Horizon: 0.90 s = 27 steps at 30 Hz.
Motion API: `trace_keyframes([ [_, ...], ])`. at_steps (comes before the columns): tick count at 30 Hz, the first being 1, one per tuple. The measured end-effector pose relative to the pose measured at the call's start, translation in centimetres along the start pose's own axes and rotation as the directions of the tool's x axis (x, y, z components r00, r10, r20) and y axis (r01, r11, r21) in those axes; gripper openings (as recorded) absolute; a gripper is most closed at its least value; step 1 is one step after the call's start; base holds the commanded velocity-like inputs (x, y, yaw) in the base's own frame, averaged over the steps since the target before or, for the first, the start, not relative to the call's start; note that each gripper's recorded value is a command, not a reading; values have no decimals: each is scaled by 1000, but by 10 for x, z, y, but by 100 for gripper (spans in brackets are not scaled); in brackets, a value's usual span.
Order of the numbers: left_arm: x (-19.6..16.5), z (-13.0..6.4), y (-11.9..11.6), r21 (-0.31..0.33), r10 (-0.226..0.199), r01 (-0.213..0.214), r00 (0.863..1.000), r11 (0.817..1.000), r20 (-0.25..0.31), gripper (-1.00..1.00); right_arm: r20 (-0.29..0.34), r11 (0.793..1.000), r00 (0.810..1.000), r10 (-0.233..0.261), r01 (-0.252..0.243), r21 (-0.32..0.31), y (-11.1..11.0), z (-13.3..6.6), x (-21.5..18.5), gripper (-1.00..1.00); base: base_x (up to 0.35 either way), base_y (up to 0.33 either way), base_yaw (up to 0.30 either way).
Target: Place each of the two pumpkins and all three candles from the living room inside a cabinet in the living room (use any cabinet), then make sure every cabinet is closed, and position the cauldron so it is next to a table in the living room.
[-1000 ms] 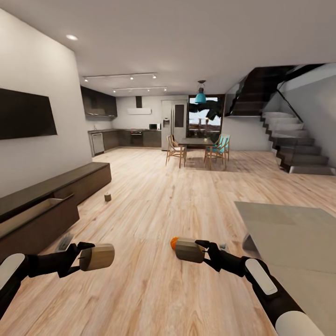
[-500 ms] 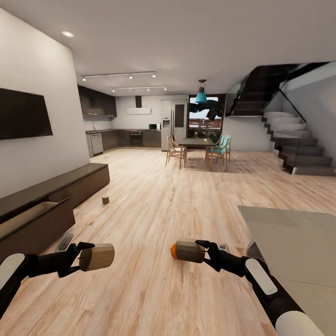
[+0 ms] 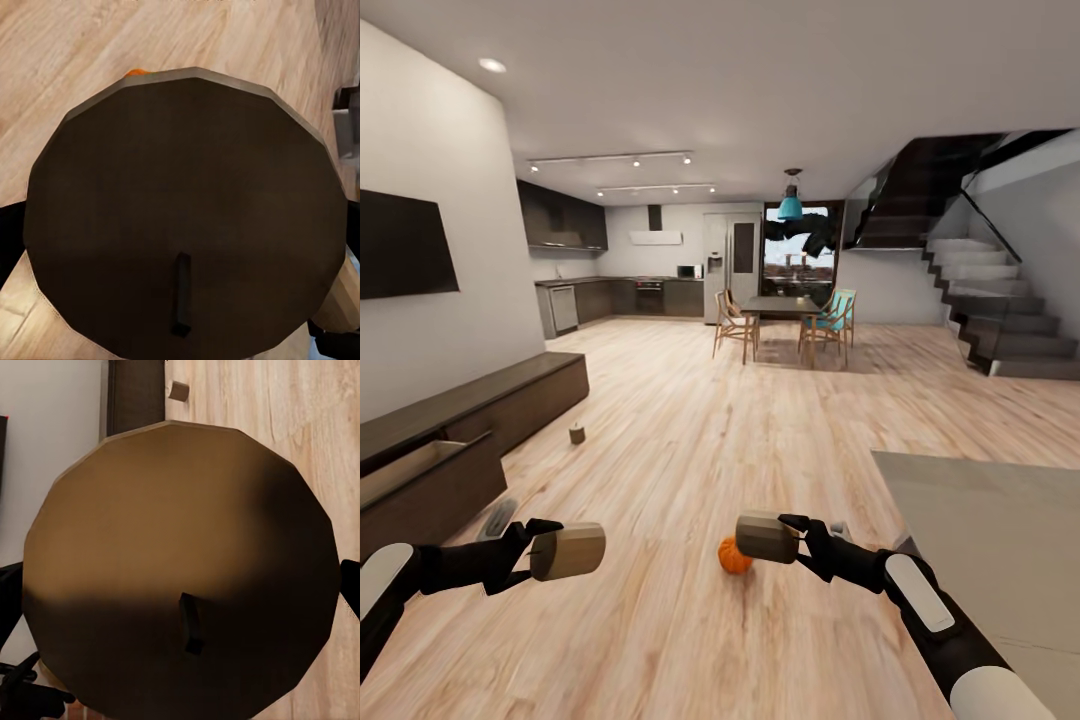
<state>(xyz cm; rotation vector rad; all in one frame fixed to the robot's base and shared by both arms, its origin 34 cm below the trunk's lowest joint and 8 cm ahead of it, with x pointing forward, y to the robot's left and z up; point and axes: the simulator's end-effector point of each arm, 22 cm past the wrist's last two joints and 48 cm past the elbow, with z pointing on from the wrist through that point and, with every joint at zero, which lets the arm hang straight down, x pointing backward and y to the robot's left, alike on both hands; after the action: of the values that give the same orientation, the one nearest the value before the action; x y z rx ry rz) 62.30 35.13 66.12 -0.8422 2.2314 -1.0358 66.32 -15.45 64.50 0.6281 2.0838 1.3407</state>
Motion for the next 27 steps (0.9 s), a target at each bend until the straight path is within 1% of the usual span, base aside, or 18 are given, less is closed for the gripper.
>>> trace_keyframes([
  [4, 0, 0, 0, 0, 0, 0, 1000, 1000, 0, -100, 0, 1000, 1000, 0, 0, 0, 0, 0, 0, -100, 225, -106, 7],
  [9, 0, 0, -2, 7, -4, 4, 1000, 1000, 0, -100, 0, 1000, 1000, 1, -1, -1, 0, 0, 0, -100, 225, -109, 106],
  [13, 0, 0, -1, 6, -5, 5, 1000, 1000, 0, -100, 0, 1000, 1000, 0, 0, 0, 0, 0, 0, -100, 225, -111, 20],
  [17, 0, 0, 0, 3, -4, 4, 1000, 1000, 0, -100, 1, 1000, 1000, -1, 1, 0, 0, 0, 0, -100, 247, -45, 24],
  [25, 0, 0, 0, 1, -3, 3, 1000, 1000, 0, -100, 0, 1000, 1000, 0, 0, 0, 0, 0, 0, -100, 273, -3, 249],
  [27, 0, 0, 1, -1, -2, 2, 1000, 1000, 0, -100, 0, 1000, 1000, 0, 0, -1, 0, 0, 0, -100, 277, 0, 140],
])
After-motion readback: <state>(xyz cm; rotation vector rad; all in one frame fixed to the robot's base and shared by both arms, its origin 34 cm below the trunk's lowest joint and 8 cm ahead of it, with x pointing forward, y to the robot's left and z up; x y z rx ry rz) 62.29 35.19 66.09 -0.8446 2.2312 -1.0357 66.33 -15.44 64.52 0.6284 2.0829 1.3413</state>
